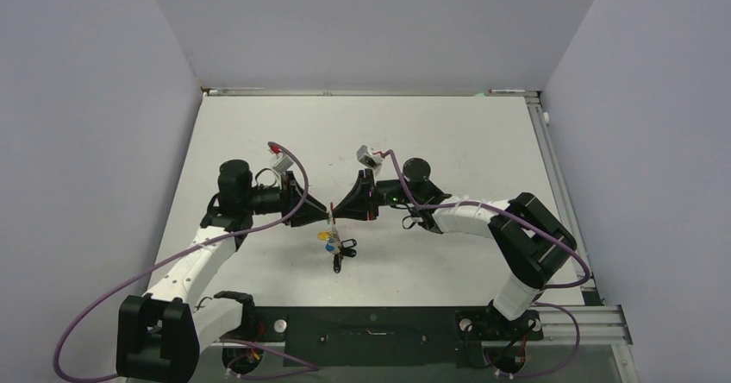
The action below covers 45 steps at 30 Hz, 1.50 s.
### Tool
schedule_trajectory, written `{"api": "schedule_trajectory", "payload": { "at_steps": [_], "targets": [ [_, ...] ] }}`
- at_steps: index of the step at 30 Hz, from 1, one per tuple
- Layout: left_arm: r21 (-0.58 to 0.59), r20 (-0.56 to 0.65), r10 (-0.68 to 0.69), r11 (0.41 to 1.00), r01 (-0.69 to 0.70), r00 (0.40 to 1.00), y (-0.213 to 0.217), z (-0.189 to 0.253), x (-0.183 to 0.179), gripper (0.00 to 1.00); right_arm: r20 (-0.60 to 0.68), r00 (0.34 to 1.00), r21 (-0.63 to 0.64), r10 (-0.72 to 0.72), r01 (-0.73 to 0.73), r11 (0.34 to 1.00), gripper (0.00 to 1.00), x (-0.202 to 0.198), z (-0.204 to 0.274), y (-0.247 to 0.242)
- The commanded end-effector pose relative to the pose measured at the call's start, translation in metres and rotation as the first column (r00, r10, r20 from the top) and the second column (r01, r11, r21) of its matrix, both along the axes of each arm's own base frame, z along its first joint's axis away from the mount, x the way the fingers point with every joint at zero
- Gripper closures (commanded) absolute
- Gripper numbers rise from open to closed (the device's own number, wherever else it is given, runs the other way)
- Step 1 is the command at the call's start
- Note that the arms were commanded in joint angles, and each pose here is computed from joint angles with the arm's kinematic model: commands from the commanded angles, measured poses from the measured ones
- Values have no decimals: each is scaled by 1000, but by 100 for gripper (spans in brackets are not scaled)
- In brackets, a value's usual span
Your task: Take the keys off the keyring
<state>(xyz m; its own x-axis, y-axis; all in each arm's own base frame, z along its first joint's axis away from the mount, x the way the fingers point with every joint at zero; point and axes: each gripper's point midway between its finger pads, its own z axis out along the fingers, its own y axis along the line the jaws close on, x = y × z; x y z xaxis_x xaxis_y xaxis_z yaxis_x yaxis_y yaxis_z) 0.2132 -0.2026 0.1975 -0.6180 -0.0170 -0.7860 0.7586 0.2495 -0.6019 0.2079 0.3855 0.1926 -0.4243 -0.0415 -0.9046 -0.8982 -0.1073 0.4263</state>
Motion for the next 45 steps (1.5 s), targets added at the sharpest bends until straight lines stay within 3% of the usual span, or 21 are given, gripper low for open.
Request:
{"api": "schedule_trajectory", "payload": {
  "at_steps": [1, 11, 17, 20, 22, 29, 34, 45],
  "targets": [
    [-5, 71, -19, 1000, 19, 997, -2, 2, 2, 65, 98, 995, 95, -6, -4, 995, 95, 1, 29, -1],
    [-4, 72, -42, 999, 42, 997, -7, -1, -2, 76, 98, 995, 109, -7, -4, 994, 95, 0, 32, -2],
    [-2, 70, -36, 999, 36, 997, -7, 1, -1, 100, 98, 995, 106, -6, -5, 994, 95, 0, 31, -3],
    [17, 68, -30, 999, 29, 997, -6, 2, 0, 100, 109, 994, 80, 31, -40, 996, 94, -2, 26, -2],
    [41, 91, -43, 998, 40, 995, -5, 4, 0, 100, 114, 991, 39, 65, -70, 997, 80, -3, 20, -1],
    [134, 112, -118, 986, 103, 987, -5, -9, -17, 100, 184, 974, -110, 132, -113, 988, 47, -7, -2, -5],
    [189, 138, -197, 967, 170, 971, -12, -12, -28, 100, 241, 953, -160, 185, -149, 976, 45, -14, -7, -1],
    [226, 152, -230, 955, 193, 961, -15, -12, -29, 100, 274, 925, -195, 263, -214, 957, 53, -28, -5, 6]
  ]
}}
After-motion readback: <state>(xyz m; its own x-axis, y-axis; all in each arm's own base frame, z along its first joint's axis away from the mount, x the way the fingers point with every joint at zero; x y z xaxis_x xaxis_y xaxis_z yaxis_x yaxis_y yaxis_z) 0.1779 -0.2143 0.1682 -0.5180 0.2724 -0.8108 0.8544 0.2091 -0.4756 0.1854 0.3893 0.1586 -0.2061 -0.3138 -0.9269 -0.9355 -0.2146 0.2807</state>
